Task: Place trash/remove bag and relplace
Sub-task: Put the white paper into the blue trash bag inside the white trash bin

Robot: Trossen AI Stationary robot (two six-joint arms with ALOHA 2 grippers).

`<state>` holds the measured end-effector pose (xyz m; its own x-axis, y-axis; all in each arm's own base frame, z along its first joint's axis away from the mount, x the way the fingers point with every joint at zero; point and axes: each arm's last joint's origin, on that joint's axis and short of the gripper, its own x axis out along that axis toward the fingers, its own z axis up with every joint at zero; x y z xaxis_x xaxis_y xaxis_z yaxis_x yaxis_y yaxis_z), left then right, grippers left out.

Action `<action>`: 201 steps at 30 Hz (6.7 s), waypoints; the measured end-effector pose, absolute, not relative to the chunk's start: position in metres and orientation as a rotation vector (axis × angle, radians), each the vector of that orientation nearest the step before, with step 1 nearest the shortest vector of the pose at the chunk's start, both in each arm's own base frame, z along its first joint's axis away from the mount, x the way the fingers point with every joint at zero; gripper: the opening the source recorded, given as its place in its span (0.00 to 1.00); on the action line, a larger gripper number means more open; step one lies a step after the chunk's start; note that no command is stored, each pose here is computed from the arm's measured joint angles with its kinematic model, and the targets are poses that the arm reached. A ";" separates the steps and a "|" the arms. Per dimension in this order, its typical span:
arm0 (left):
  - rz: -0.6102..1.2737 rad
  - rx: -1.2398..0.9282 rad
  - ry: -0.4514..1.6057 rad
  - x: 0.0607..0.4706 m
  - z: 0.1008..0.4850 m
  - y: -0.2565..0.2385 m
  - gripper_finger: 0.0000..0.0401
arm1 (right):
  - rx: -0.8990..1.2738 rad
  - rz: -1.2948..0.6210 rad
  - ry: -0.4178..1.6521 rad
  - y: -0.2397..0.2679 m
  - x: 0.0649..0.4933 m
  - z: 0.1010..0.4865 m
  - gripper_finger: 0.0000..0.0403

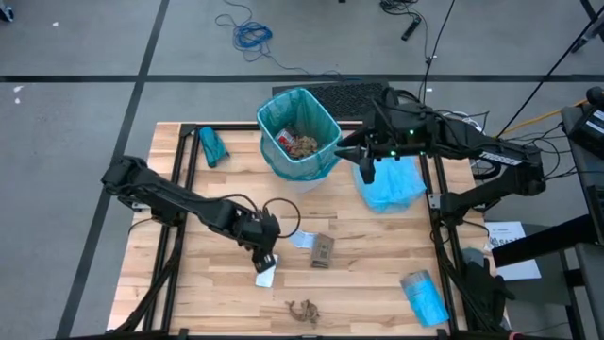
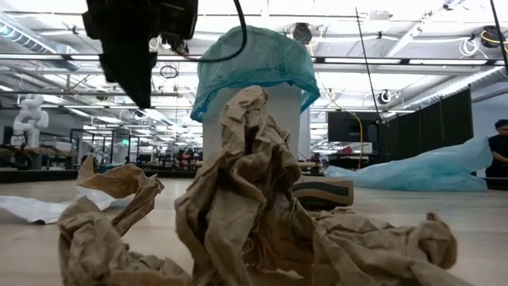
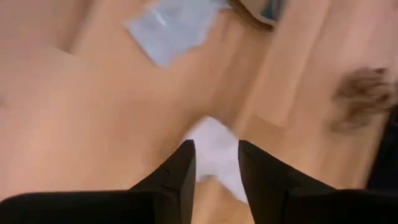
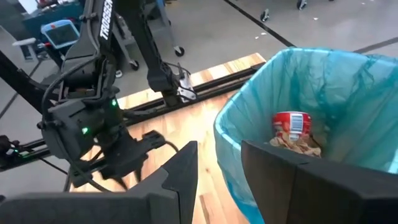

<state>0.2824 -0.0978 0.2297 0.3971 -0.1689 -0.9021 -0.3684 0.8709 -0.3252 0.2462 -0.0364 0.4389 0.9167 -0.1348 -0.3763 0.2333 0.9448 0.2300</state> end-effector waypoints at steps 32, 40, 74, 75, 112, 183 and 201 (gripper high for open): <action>0.376 -1.044 1.114 0.258 0.164 -0.092 0.45 | 0.295 -0.166 0.412 -0.026 0.239 0.438 0.29; 0.468 -0.971 1.107 0.240 0.179 -0.084 0.45 | 0.298 -0.168 0.410 -0.026 0.239 0.438 0.29; 0.369 -1.173 1.036 0.236 0.138 -0.093 0.44 | 0.294 -0.162 0.392 -0.025 0.232 0.442 0.29; 0.368 -1.178 1.044 0.236 0.136 -0.094 0.44 | 0.294 -0.162 0.392 -0.025 0.232 0.442 0.29; 0.380 -1.207 0.945 0.243 0.133 -0.100 0.09 | 0.287 -0.160 0.395 -0.025 0.232 0.442 0.29; 0.066 -1.211 0.808 0.277 0.102 -0.127 0.01 | 0.290 -0.165 0.423 -0.025 0.231 0.439 0.29; -0.022 -1.145 0.344 0.268 0.204 -0.099 0.00 | 0.295 -0.167 0.430 -0.025 0.231 0.438 0.29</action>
<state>0.2683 -0.0991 0.2042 0.9475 -0.1911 -0.2565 -0.1577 0.4187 -0.8943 0.2306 -0.0251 0.4384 0.8963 -0.0967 -0.4329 0.2205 0.9439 0.2457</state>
